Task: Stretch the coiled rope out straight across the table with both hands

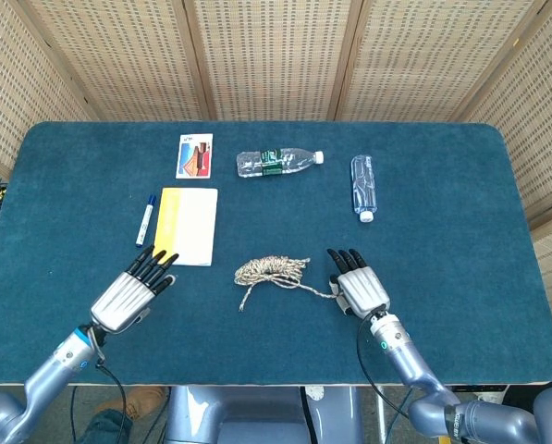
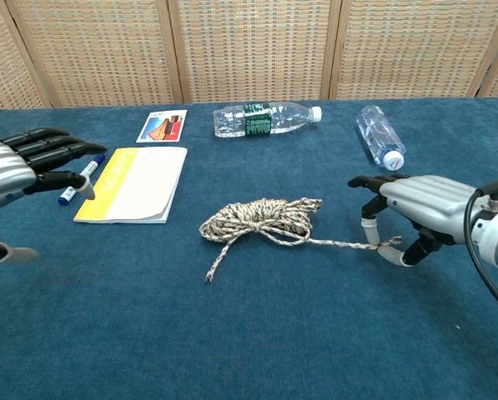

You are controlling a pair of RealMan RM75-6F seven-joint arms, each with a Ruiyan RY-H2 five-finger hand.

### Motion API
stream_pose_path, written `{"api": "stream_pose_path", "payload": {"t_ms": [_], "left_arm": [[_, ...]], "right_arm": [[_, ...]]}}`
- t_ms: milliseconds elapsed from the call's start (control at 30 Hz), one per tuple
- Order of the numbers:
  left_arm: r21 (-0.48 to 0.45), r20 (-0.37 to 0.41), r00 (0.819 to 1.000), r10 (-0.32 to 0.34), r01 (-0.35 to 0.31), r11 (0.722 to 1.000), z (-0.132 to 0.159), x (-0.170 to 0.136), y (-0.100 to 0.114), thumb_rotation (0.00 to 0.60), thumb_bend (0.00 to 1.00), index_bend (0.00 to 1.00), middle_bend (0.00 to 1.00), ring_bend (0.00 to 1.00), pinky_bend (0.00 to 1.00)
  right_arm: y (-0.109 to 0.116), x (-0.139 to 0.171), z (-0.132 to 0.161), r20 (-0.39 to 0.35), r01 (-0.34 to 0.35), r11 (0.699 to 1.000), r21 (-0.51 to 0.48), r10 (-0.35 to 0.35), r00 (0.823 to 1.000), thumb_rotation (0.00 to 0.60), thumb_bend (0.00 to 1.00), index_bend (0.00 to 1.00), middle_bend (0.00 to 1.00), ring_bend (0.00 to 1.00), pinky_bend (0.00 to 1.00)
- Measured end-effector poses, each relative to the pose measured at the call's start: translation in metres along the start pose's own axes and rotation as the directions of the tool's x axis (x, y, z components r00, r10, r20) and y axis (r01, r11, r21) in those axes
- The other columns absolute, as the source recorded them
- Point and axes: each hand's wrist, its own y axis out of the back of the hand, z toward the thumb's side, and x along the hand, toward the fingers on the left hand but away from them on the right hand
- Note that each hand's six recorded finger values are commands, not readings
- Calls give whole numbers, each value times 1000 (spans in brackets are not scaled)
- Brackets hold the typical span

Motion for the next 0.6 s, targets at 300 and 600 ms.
{"api": "stream_pose_path", "payload": {"t_ms": [300,600], "left_arm": [[18,158,987,12,-15,1000,34,42,-2,600,171,376,0,0,0],[77,318,948,-12,-13,997,83,92,-15,600,209,444,0,0,0]], "right_arm": [[2,1,-2,0,4,1000,0,-4,1000,600,434,612,0,0,0],[4,0,-5,9,6,1000,-8,-6,1000,600,434,618,0,0,0]]}}
